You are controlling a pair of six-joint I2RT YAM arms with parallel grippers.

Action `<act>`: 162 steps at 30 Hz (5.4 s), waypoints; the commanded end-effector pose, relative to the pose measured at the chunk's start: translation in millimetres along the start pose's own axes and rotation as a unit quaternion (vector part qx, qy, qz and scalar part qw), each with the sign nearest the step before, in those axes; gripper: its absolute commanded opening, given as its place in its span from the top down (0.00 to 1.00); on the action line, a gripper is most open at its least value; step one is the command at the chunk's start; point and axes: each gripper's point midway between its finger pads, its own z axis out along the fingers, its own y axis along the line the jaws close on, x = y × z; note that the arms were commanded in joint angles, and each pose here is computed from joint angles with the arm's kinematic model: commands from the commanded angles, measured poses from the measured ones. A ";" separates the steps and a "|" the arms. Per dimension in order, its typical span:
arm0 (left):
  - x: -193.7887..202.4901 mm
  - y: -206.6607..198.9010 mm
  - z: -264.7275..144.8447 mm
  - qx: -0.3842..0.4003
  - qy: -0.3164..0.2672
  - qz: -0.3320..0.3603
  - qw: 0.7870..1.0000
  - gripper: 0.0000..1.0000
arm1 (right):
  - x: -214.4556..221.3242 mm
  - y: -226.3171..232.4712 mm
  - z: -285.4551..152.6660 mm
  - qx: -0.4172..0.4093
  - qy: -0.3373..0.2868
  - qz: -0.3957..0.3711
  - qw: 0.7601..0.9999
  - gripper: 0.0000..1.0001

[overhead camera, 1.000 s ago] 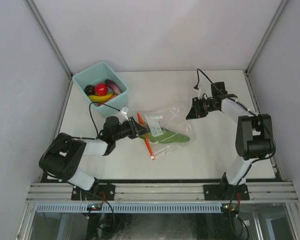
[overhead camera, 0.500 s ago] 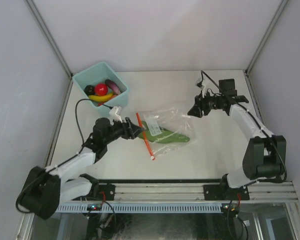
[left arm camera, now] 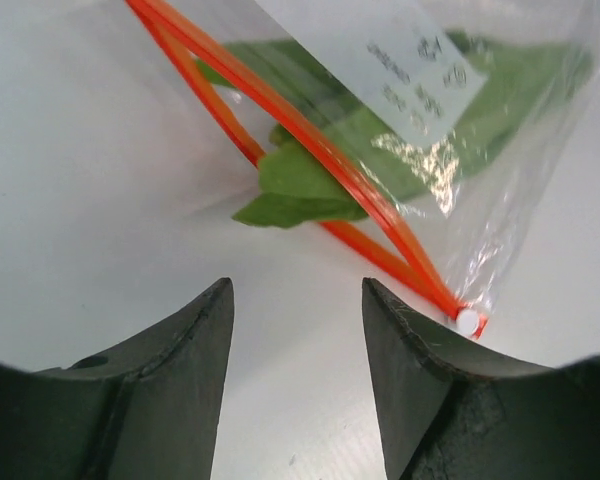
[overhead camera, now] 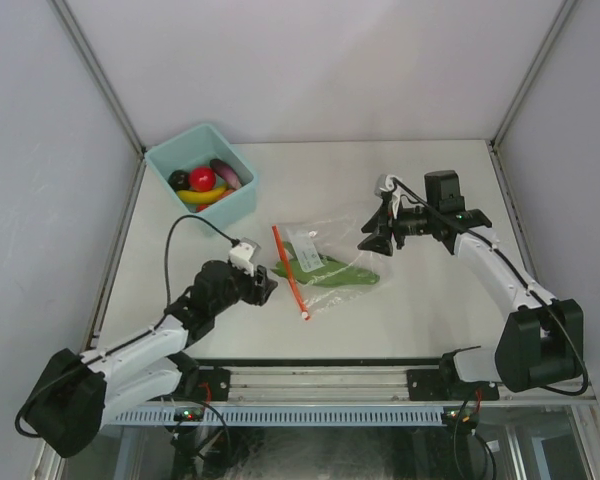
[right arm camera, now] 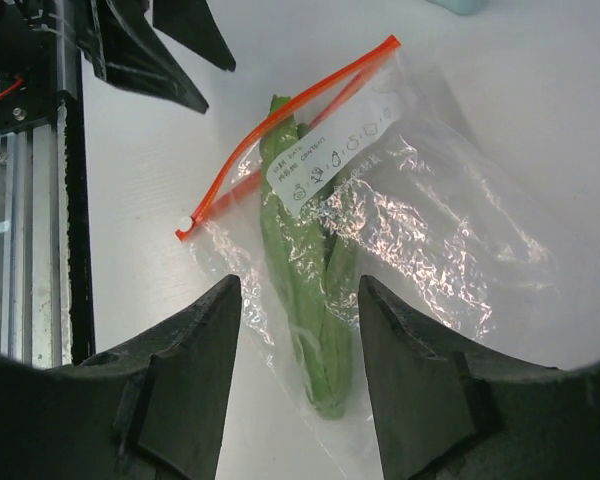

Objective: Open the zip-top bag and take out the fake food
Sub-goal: Pick up the fake vegetable from the zipper food storage bag.

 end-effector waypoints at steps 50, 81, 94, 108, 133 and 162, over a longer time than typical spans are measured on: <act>-1.6 -96.4 126.8 0.152 -0.066 0.395 0.904 0.00 | 90.6 -112.8 10.0 0.189 0.143 0.253 0.938 0.55; -13.6 -121.6 156.4 0.185 -0.045 0.359 0.914 0.00 | 116.6 -54.6 66.7 0.034 0.270 0.244 0.931 0.75; -18.0 -141.4 117.4 0.167 -0.118 0.389 0.898 0.00 | 107.2 -14.0 86.5 -0.061 0.282 0.226 0.931 0.80; 2.2 -135.9 127.6 0.157 -0.078 0.346 0.922 0.27 | 97.7 6.4 92.0 -0.122 0.272 0.246 0.922 0.87; 21.3 -141.5 103.3 0.204 0.014 0.284 0.937 1.00 | 35.9 -73.5 -8.6 0.118 0.134 0.097 0.979 0.42; -14.6 -136.3 34.3 0.223 0.017 0.085 0.971 1.00 | 101.5 -152.1 -33.8 0.317 0.273 0.021 0.908 1.00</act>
